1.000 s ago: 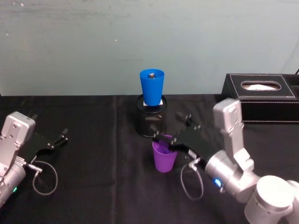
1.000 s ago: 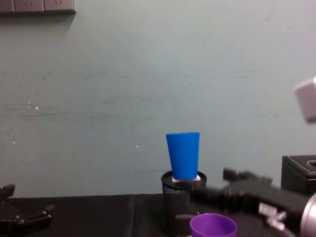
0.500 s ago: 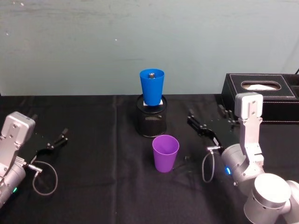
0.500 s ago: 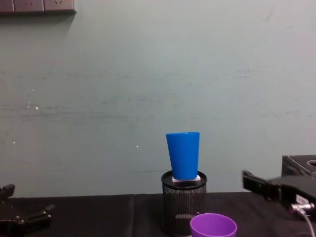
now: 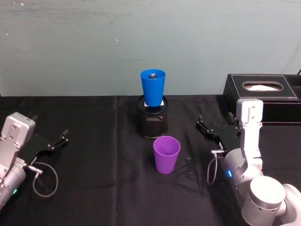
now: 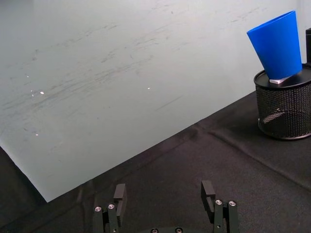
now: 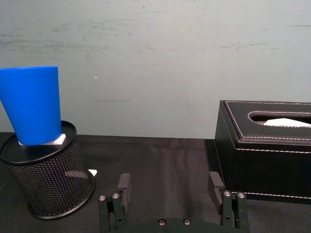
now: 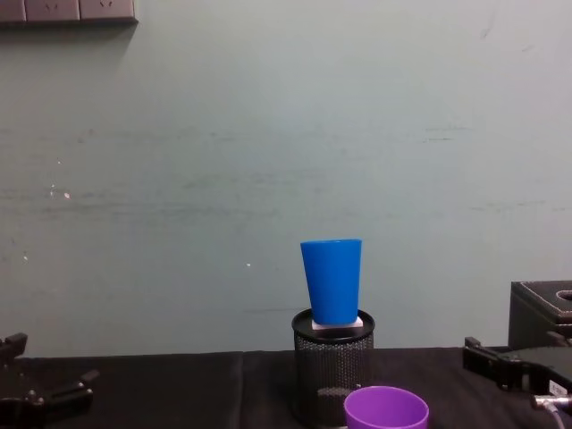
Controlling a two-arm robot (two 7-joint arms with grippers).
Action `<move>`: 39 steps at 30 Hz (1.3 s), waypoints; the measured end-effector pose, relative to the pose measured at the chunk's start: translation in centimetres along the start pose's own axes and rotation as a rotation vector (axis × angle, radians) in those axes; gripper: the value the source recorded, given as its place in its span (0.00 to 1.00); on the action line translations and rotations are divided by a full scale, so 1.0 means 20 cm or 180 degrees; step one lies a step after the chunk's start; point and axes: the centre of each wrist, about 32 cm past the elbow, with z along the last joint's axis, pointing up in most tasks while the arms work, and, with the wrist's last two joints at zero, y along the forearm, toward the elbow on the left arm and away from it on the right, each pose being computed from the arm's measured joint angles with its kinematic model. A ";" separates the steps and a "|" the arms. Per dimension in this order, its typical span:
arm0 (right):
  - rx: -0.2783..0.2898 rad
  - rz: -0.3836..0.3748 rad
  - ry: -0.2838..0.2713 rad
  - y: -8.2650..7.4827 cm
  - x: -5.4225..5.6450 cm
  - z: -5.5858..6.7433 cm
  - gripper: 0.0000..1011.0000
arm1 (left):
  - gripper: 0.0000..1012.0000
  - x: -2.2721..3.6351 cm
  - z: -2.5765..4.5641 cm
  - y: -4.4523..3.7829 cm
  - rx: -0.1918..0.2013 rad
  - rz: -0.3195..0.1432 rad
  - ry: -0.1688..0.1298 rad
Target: Pick up one cup with a gripper and tap it against the other cup.
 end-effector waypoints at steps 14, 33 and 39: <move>0.0007 0.0001 -0.0003 0.00 0.00 0.00 0.99 | 0.99 0.000 0.000 0.000 0.0000 0.0000 0.0000; 0.0007 -0.0004 -0.0005 0.00 0.00 0.01 0.99 | 0.99 0.000 0.000 0.000 0.0000 0.0000 0.0000; 0.0006 -0.0005 -0.0005 0.00 0.00 0.01 0.99 | 0.99 0.000 0.000 0.000 0.0000 0.0000 0.0000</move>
